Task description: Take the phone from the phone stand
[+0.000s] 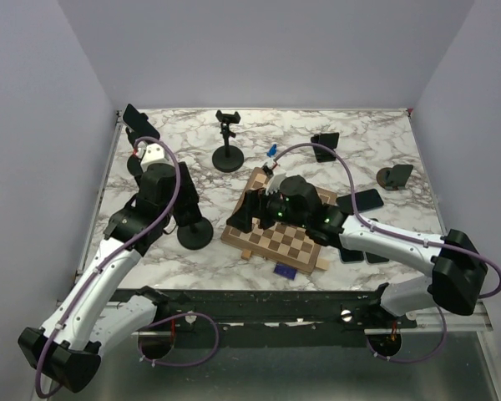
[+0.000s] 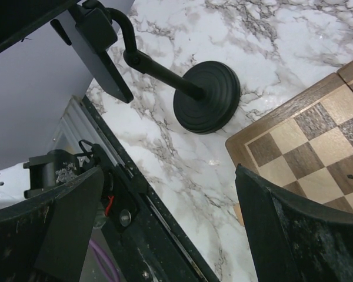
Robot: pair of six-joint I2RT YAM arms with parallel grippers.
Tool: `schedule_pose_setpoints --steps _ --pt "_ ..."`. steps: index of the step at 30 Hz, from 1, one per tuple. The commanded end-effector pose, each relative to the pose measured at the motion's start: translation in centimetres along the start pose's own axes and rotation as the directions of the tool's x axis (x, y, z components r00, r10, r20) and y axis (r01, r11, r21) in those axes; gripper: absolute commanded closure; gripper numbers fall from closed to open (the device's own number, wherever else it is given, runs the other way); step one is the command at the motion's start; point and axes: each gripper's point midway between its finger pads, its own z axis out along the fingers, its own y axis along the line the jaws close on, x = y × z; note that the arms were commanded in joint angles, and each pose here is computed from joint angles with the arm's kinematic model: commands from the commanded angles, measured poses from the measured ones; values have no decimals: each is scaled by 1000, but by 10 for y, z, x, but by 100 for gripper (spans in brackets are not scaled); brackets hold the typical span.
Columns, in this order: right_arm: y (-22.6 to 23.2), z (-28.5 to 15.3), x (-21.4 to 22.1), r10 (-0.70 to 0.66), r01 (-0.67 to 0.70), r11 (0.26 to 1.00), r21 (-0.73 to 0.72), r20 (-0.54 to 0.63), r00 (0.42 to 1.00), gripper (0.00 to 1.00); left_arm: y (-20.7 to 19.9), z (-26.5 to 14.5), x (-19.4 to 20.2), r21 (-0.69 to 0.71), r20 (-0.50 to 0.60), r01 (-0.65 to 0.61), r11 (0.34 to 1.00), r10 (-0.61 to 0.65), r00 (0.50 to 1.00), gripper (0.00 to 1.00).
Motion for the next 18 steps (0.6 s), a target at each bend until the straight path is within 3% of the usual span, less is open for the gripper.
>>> schedule_pose_setpoints --steps 1,2,6,11,18 --pt "4 9 1 -15 16 999 51 -10 1000 0 -13 -28 -17 117 62 41 992 -49 997 8" --pt "6 11 0 -19 20 998 59 -10 1000 0 -11 -32 -21 116 77 37 993 -46 996 2" --pt "14 16 -5 -33 34 996 80 -9 999 0 1 -55 -39 106 153 22 994 -38 987 1" --pt "15 28 -24 -43 33 977 210 43 998 0 19 -88 -62 100 272 31 994 -57 960 1" --pt "43 53 -47 -69 23 946 325 128 989 0 66 -124 -88 -8 474 146 989 -125 871 1"
